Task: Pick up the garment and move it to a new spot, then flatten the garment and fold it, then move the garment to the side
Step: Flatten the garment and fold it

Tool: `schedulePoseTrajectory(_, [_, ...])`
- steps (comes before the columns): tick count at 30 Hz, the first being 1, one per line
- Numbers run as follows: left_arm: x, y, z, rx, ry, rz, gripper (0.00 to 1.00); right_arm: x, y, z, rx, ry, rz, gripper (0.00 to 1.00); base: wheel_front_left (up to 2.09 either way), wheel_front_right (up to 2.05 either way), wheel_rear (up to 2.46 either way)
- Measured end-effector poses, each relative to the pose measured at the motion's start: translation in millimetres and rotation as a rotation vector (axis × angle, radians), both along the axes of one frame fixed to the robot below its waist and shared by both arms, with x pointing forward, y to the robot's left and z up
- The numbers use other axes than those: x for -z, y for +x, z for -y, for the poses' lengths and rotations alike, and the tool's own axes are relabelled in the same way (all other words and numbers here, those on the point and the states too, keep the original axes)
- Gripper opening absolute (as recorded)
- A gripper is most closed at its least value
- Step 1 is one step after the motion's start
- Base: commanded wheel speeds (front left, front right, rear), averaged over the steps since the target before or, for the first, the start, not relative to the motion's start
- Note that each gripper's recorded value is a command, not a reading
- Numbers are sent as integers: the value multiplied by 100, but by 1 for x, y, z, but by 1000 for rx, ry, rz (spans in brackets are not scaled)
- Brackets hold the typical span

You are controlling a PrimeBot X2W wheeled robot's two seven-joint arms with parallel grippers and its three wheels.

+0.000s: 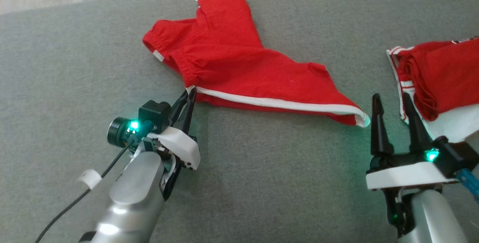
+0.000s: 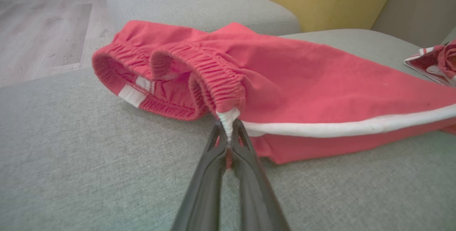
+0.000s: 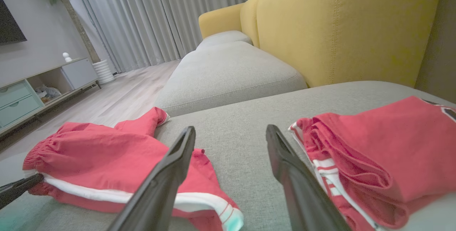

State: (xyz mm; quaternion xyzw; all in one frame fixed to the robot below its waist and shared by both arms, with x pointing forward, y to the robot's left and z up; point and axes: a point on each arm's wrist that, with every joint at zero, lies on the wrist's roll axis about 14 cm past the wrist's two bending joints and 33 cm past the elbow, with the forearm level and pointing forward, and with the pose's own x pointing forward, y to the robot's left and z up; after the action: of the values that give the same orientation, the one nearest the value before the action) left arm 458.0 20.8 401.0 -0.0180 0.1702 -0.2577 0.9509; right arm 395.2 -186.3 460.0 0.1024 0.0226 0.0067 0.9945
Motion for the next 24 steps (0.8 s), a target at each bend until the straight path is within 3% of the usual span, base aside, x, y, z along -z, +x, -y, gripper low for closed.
schedulePoseTrajectory(6, [-14, -10, -5, -22, -46, 33, 0, 12, -5, -16, -48, 2, -40, 100, 0, 0, 0])
schedulePoseTrajectory(19, [-36, -25, -17, -46, -54, 83, 0, 93, -34, -36, -131, -12, -391, 100, 0, 0, 0])
schedulePoseTrajectory(24, [-38, -27, -19, -48, -48, 85, 0, 98, -33, -40, -154, -27, -420, 100, 0, 0, 0])
